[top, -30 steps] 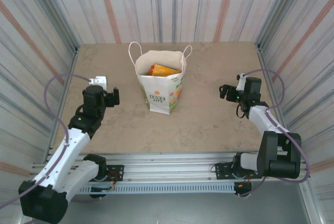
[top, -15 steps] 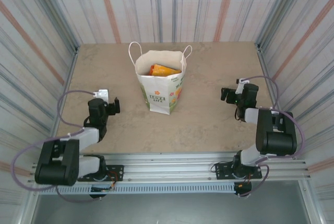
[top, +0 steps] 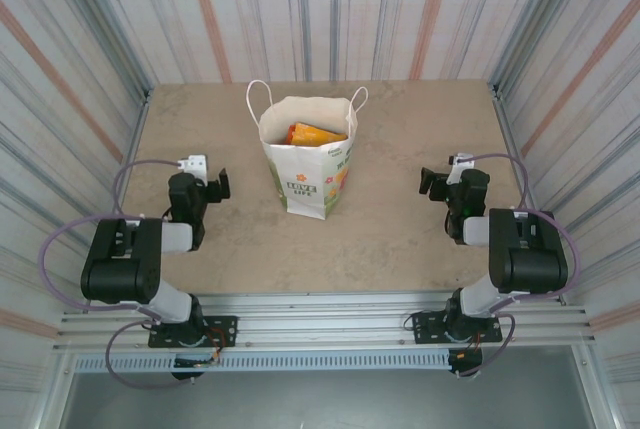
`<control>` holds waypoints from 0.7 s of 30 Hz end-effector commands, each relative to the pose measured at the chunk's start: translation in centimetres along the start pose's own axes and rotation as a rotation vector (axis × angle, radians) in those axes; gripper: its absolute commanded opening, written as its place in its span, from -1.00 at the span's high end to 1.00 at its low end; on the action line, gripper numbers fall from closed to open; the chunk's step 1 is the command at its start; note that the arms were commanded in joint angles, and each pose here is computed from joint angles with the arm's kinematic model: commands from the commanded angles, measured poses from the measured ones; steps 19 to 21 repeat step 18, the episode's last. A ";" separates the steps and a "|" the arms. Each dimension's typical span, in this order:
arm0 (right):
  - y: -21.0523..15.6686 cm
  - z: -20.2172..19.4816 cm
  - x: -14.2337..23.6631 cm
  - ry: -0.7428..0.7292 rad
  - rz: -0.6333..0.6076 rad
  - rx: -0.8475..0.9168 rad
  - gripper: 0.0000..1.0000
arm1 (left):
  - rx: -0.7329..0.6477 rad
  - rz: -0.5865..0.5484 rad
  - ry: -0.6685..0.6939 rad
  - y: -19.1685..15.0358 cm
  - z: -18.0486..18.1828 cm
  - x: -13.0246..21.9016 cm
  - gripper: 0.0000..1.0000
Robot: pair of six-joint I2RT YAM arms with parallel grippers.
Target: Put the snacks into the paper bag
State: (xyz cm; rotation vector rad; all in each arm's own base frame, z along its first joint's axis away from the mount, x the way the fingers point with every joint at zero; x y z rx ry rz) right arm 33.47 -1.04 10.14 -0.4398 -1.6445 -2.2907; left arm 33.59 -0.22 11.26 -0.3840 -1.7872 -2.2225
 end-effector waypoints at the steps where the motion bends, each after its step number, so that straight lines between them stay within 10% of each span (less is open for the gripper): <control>1: 0.6 0.0 -0.2 -0.022 -0.022 0.028 -0.98 | -0.026 0.009 0.020 0.3 -0.1 -0.1 -0.97; 21: 0.6 -0.1 -0.2 -0.022 -0.024 0.028 -0.98 | -0.025 0.012 0.019 0.3 0.0 -0.1 -0.97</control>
Point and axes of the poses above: each hand's point on the last joint's axis, 136 mm out from that joint toward the fingers, its own x axis back along the fingers, its own z axis along the line the jaws close on, y = z × x, the point moved 6 cm from there along x, back along the fingers, and after that the axes turned 10 degrees about -x, right-handed, at the moved point
